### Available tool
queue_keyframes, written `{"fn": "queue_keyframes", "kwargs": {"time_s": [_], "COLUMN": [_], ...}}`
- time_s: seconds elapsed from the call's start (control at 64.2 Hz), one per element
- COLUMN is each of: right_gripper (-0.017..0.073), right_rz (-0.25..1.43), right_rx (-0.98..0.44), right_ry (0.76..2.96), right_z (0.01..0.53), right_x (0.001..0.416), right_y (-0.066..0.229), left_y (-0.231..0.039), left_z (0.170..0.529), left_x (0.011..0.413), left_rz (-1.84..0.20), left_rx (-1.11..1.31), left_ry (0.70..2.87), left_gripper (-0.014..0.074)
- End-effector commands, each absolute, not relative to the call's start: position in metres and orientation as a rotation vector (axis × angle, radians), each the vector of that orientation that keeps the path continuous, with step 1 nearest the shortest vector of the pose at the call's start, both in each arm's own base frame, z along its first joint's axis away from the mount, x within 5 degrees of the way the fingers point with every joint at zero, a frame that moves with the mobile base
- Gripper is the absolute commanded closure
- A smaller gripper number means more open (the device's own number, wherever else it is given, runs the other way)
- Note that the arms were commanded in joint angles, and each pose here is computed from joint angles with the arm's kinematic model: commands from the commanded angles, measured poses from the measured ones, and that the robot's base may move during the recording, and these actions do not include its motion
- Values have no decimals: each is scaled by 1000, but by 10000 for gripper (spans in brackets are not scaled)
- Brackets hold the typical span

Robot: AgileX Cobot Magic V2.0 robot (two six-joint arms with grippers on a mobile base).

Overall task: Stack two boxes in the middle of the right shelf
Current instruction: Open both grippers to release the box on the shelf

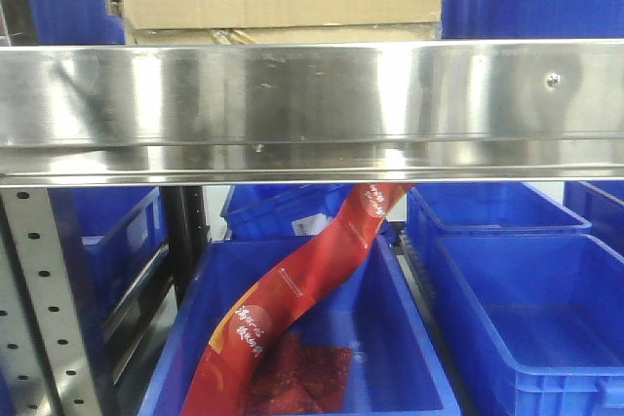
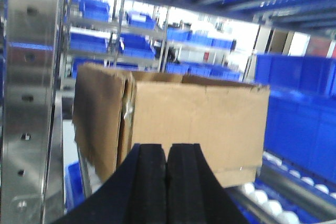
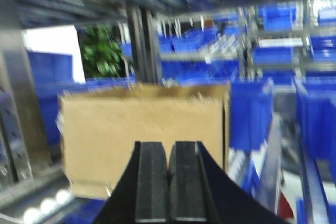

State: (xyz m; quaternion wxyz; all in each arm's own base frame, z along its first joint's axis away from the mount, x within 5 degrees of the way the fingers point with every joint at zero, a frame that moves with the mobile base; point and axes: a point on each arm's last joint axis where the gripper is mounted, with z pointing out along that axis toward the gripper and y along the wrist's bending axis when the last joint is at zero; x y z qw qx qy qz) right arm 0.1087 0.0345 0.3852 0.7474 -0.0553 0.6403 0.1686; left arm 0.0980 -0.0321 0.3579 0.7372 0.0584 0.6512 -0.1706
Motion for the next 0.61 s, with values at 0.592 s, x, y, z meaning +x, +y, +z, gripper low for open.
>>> {"fn": "queue_keyframes", "kwargs": {"time_s": [0.592], "right_gripper": [722], "right_rz": [-21], "right_rx": [-58], "right_ry": [1435], "right_z": [294], "right_x": [86], "right_y": [2], "left_y": [-32], "left_z": [361], "left_x": [95], "left_rz": [-389], "left_rx": [123], "left_ry": [1398], "left_gripper": [704]}}
